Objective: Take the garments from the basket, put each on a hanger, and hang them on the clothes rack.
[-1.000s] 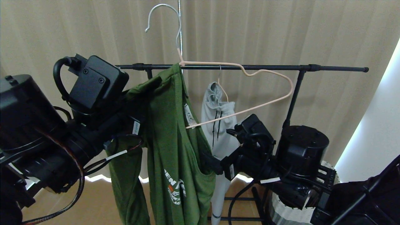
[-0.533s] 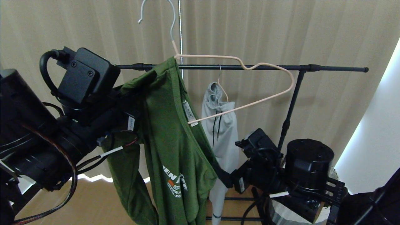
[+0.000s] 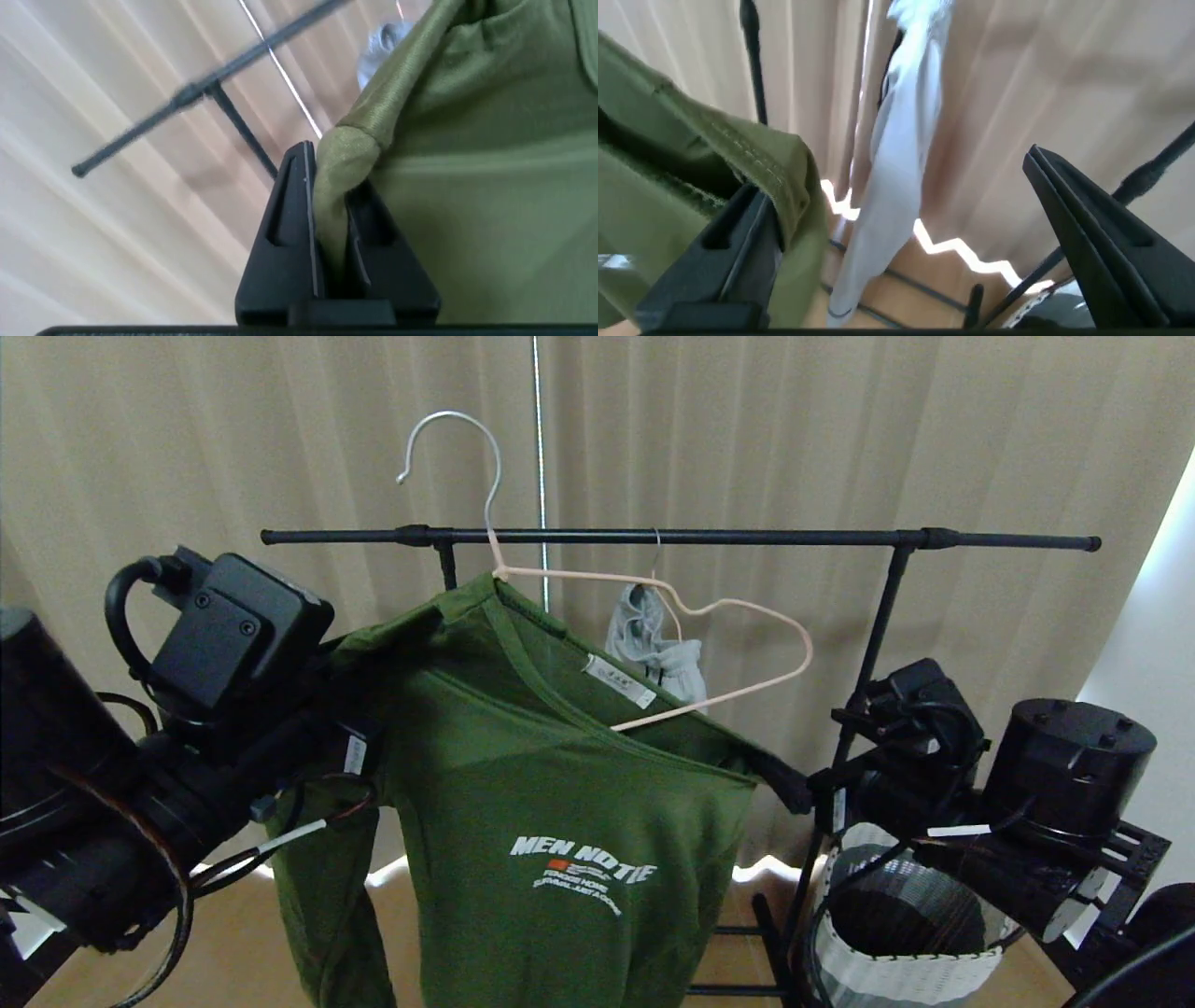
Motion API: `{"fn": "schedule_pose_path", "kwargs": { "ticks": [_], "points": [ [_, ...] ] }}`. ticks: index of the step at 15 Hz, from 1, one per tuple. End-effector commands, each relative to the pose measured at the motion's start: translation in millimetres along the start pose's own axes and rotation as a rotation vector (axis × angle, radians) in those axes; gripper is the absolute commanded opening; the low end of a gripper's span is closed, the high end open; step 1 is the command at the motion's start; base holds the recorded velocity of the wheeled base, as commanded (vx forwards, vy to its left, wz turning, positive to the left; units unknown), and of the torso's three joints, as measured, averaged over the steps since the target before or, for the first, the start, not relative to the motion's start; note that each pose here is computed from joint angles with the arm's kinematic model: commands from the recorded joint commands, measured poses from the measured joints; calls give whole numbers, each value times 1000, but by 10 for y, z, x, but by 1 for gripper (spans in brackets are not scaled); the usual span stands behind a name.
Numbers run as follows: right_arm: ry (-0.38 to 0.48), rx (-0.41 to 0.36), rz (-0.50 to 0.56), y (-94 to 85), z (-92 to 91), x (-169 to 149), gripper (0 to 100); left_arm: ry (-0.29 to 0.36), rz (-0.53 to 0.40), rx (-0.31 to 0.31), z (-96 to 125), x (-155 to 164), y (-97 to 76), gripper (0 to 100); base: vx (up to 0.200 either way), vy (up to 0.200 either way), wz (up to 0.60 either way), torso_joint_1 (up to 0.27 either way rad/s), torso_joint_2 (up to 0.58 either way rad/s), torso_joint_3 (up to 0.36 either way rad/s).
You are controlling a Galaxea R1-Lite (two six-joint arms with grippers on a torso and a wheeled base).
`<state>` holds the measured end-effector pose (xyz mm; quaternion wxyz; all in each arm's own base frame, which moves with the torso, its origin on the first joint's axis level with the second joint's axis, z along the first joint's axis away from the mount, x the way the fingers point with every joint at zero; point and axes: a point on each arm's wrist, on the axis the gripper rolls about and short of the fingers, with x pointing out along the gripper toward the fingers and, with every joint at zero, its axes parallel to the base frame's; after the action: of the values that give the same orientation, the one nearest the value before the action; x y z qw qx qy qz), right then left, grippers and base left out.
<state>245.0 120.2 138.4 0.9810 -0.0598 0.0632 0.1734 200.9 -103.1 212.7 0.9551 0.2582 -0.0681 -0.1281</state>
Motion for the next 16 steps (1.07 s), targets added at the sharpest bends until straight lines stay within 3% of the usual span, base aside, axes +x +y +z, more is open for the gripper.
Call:
{"fn": "schedule_pose_path", "kwargs": {
  "ticks": [1,4,8,10,12,16],
  "points": [
    [-85,14,-63,-172,230,-12,100,98,-38,68,-266,-107,-79,0,0,0,0,0,0,0],
    [-123,18,-66,-184,371,-13,100,172,-32,156,-450,-157,-46,0,0,0,0,0,0,0],
    [-123,15,-32,-106,404,-71,100,205,-47,161,-522,-110,-86,0,0,0,0,0,0,0],
    [-110,-3,107,226,346,-274,100,205,-33,151,-540,13,-113,0,0,0,0,0,0,0],
    [-96,-15,191,412,295,-380,100,191,-6,120,-541,86,-125,0,0,0,0,0,0,0],
    [-106,-48,228,520,316,-351,100,168,41,100,-531,168,-133,0,0,0,0,0,0,0]
  ]
}}
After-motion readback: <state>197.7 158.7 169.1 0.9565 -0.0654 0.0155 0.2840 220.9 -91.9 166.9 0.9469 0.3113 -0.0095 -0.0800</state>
